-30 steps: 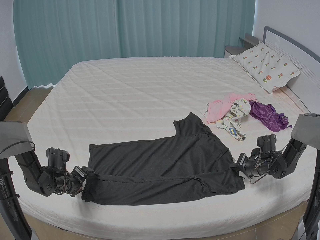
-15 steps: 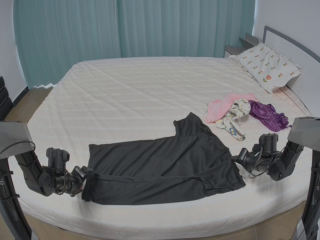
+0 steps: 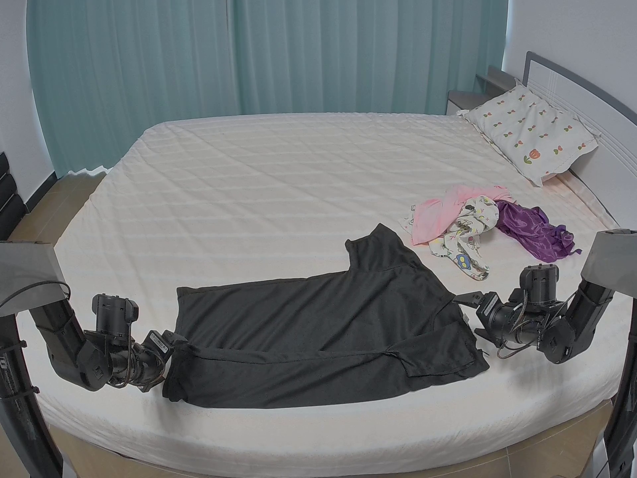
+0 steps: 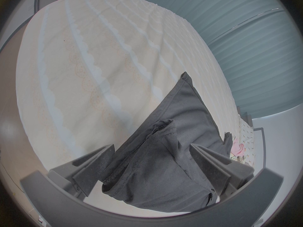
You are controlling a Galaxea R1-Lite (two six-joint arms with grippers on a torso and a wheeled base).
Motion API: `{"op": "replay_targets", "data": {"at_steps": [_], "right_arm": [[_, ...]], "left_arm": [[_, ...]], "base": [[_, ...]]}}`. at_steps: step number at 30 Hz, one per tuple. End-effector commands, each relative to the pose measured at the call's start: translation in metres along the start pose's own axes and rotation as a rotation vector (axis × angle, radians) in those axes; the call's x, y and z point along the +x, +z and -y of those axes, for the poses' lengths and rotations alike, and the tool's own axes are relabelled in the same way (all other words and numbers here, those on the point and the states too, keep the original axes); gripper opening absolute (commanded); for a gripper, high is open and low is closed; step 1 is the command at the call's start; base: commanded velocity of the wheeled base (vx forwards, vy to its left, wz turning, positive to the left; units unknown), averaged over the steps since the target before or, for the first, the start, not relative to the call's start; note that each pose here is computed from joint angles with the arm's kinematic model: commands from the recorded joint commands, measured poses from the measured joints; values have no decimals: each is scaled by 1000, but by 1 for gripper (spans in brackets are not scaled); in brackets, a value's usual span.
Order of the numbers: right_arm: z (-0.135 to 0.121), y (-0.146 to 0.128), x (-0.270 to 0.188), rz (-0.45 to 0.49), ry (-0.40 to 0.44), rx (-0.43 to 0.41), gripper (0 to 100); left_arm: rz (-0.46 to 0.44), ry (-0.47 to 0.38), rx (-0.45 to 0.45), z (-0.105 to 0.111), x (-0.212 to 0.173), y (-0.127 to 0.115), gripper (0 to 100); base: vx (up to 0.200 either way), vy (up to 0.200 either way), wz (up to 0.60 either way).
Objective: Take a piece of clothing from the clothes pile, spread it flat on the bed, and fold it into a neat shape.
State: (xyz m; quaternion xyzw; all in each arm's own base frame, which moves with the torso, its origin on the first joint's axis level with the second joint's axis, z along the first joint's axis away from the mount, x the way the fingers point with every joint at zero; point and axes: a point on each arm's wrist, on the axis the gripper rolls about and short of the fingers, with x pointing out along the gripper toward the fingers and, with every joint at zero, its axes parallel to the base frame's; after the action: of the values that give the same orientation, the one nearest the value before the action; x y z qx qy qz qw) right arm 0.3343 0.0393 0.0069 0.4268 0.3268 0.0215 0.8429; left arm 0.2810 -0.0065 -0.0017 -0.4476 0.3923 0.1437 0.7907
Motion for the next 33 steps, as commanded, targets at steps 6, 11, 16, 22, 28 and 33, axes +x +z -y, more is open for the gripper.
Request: {"op": "replay_targets", "data": {"at_steps": [6,11,16,22,28,33], "right_arm": [[-38,-50,-17,-93,20,-48,100],[-35,-72,-17,-95,-60,57,100],[-28,-73,-15,-98,-91,84,100],[-21,-75,-6,-99,-114,91,100],[-20,-74,5,-74,-90,94,100],[-21,-74,10,-60,-94,91,100]], "left_arm": [[0,2,-3,-1,-1,-1,100],[1,7,-1,-1,0,-1,100],[0,8,1,-1,0,-2,100],[0,8,1,-1,0,-2,100],[2,8,1,-1,0,-1,100],[2,8,1,-1,0,-1,100]], "base": [[0,0,0],[-120,0,0],[-120,0,0],[0,0,0],[0,0,0],[0,0,0]]}}
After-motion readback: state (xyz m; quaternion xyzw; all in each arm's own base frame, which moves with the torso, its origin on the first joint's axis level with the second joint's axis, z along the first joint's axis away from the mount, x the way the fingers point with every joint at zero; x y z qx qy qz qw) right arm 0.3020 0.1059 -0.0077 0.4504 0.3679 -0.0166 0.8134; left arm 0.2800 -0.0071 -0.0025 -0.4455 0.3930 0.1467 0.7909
